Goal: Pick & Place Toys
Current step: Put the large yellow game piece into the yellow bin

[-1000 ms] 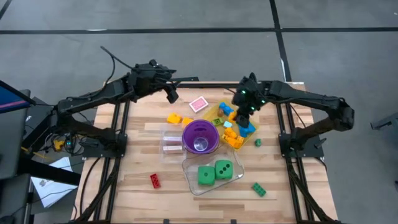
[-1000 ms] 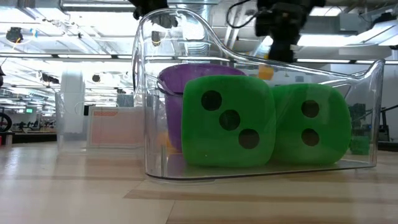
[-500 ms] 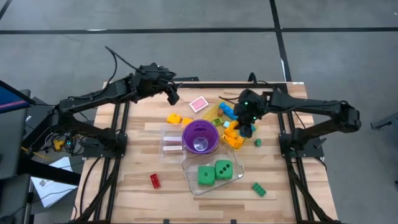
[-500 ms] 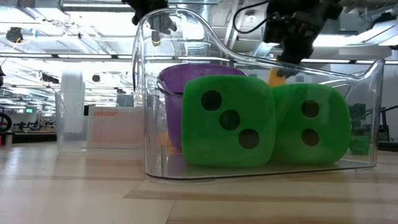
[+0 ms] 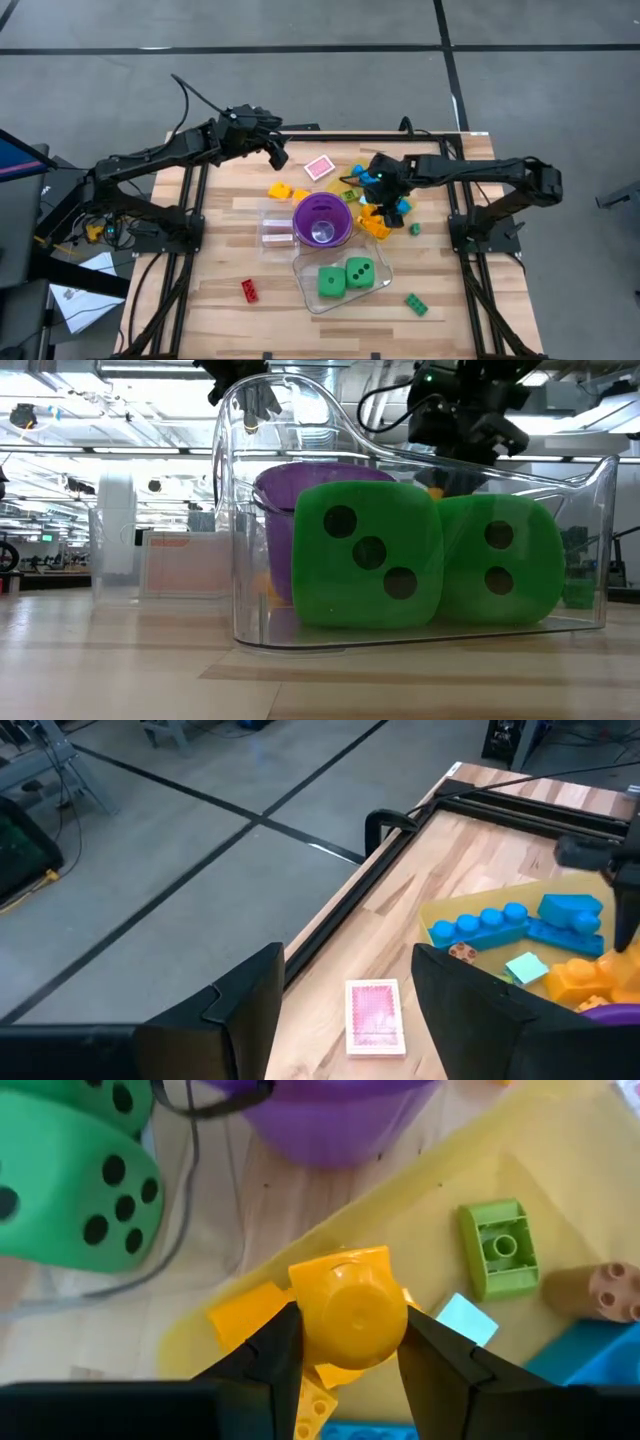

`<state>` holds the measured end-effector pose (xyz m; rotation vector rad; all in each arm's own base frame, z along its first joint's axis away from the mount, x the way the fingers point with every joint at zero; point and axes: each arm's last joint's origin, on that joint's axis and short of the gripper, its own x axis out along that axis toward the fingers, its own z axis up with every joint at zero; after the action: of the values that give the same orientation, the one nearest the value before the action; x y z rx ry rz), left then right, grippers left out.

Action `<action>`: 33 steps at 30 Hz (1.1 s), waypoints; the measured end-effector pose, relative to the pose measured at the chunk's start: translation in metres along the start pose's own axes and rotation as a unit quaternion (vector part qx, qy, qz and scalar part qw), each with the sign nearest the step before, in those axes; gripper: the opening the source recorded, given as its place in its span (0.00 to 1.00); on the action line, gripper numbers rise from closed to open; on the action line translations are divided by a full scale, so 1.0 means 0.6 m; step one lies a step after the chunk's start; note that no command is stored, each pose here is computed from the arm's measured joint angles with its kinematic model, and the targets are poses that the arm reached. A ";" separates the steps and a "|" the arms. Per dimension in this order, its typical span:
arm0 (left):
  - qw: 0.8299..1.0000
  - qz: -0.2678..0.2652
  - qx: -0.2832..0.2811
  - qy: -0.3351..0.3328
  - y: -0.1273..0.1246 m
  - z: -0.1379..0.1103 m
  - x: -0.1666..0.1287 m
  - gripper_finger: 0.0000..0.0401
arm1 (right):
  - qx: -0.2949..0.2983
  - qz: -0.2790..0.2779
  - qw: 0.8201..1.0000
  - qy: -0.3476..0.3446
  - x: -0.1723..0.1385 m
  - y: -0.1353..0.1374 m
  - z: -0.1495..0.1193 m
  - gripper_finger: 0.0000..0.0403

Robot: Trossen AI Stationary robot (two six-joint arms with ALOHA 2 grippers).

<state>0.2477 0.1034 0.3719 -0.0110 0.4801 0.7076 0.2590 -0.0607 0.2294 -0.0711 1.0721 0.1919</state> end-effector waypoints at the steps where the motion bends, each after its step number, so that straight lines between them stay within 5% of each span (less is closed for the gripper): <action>1: 1.000 0.000 -0.001 0.000 0.000 0.000 0.000 0.54 | -0.008 0.001 1.000 0.003 0.004 -0.001 0.000 0.32; 33: 1.000 -0.002 -0.010 0.001 -0.002 -0.001 -0.001 0.52 | -0.040 0.023 0.999 0.019 0.037 -0.009 0.001 0.38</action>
<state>0.2480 0.1022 0.3716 -0.0310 0.4755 0.7088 0.2709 -0.0630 0.2098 -0.1234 1.1052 0.2759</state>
